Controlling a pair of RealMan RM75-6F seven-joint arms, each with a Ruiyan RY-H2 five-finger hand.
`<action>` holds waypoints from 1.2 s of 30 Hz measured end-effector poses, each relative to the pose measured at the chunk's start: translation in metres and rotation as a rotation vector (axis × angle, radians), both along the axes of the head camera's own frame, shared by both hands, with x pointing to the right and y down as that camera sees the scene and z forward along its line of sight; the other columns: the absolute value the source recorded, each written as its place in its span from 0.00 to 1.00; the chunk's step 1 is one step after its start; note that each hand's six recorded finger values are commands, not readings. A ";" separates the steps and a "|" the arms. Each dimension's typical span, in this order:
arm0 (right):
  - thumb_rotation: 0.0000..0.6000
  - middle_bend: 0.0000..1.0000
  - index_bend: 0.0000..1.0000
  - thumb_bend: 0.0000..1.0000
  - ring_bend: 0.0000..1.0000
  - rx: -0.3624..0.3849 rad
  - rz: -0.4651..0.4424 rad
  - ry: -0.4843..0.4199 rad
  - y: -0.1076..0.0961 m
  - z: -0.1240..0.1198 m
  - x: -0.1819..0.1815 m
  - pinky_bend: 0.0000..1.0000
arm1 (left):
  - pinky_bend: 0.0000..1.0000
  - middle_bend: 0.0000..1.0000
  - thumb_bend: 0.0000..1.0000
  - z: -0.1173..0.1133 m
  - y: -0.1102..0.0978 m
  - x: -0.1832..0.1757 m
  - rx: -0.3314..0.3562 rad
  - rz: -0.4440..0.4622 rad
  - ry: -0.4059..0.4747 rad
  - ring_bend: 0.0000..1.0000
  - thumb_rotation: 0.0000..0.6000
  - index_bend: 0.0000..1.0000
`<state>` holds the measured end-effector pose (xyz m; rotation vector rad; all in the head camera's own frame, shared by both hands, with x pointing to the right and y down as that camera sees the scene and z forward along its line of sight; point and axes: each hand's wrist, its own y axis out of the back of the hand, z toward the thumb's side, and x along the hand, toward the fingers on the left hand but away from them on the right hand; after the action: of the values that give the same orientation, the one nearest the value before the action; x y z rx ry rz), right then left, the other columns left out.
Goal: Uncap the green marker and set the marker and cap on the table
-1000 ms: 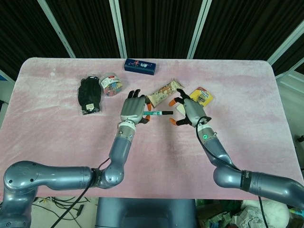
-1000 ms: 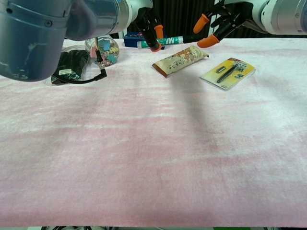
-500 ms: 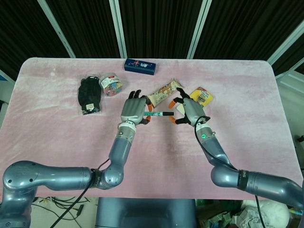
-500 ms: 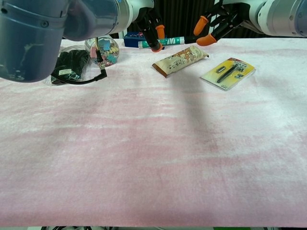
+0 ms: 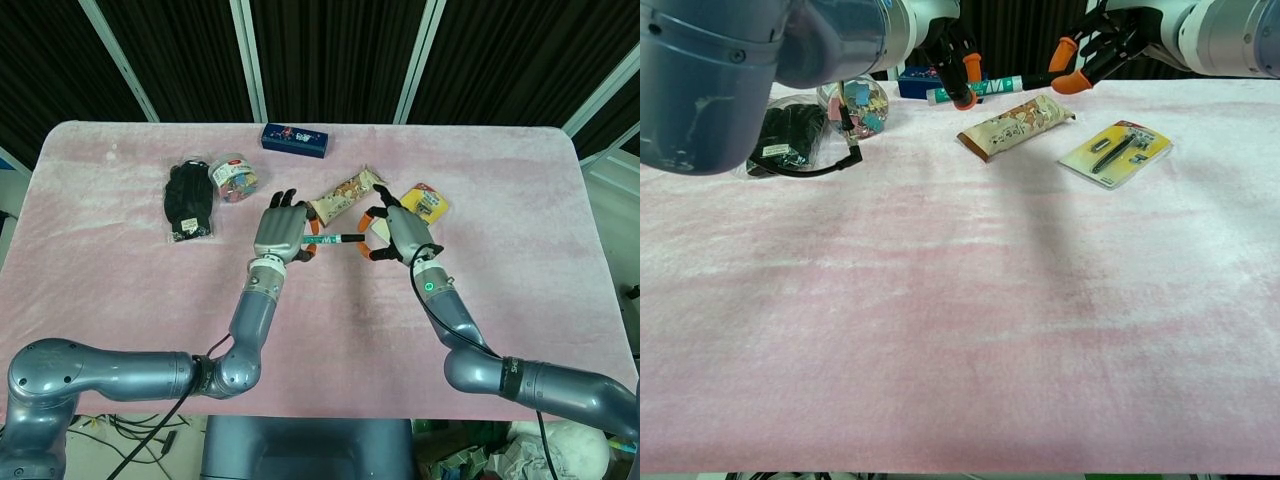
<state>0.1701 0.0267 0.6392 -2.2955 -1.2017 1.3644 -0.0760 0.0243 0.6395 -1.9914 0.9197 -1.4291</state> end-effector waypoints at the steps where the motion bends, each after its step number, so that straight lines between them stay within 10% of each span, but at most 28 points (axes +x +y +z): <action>1: 1.00 0.00 0.55 0.26 0.09 -0.001 -0.001 -0.001 0.000 0.000 0.000 0.15 | 0.00 0.30 0.52 0.000 0.000 0.000 0.001 0.002 -0.001 0.00 1.00 0.72; 36: 1.00 0.00 0.75 0.47 0.09 -0.010 0.035 -0.017 0.000 -0.004 0.014 0.15 | 0.00 0.31 0.52 0.000 -0.001 -0.002 0.005 -0.007 0.001 0.00 1.00 0.73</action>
<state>0.1839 0.0270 0.6348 -2.3071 -1.2491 1.3686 -0.0779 0.0229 0.6399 -1.9873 0.9311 -1.4280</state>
